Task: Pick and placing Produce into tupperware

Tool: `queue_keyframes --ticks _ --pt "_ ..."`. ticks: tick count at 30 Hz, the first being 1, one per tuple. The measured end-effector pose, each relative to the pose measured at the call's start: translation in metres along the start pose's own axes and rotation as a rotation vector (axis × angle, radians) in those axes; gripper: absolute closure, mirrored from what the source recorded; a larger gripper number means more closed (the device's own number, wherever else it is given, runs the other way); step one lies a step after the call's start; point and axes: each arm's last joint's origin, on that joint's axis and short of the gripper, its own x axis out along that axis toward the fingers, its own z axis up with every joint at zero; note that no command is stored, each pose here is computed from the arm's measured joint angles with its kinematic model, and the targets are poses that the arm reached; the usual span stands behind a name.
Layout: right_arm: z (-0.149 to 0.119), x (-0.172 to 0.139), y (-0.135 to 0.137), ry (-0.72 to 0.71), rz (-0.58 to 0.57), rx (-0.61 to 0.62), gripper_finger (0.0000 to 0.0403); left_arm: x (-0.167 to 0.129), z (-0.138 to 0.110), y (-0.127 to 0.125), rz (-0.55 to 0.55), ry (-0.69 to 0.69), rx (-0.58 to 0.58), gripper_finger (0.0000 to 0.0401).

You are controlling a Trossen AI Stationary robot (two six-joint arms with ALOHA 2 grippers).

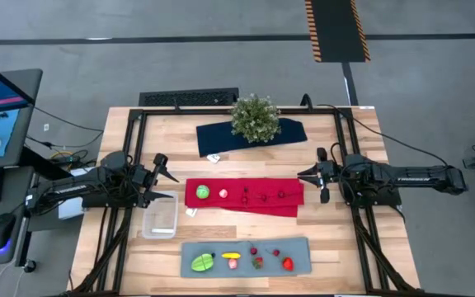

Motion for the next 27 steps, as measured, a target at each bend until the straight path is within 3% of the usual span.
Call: queue_keyframes --ticks 8,11,14,21,24,27 --pt "0.000 0.000 0.000 0.000 0.000 -0.001 0.0337 0.000 0.000 0.000 0.000 0.001 -0.001 0.0159" --pt "0.004 0.000 0.000 -0.041 -0.005 -0.079 0.0337 0.000 0.000 0.000 0.000 -0.002 0.001 0.0159" --pt "0.011 -0.001 -0.001 -0.113 -0.005 0.016 0.0337 0.000 0.002 0.000 0.003 -0.020 -0.004 0.0159" --pt "0.027 -0.004 -0.001 -0.282 0.028 0.362 0.0337 0.000 0.006 0.001 0.008 -0.053 -0.211 0.0159" --pt "0.030 -0.006 -0.007 -0.345 -0.125 0.384 0.0337 -0.001 0.012 0.003 0.061 -0.106 -0.213 0.0159" --pt "0.030 -0.007 -0.011 -0.369 -0.253 0.404 0.0337 -0.003 0.025 0.007 0.146 -0.236 -0.109 0.0159"
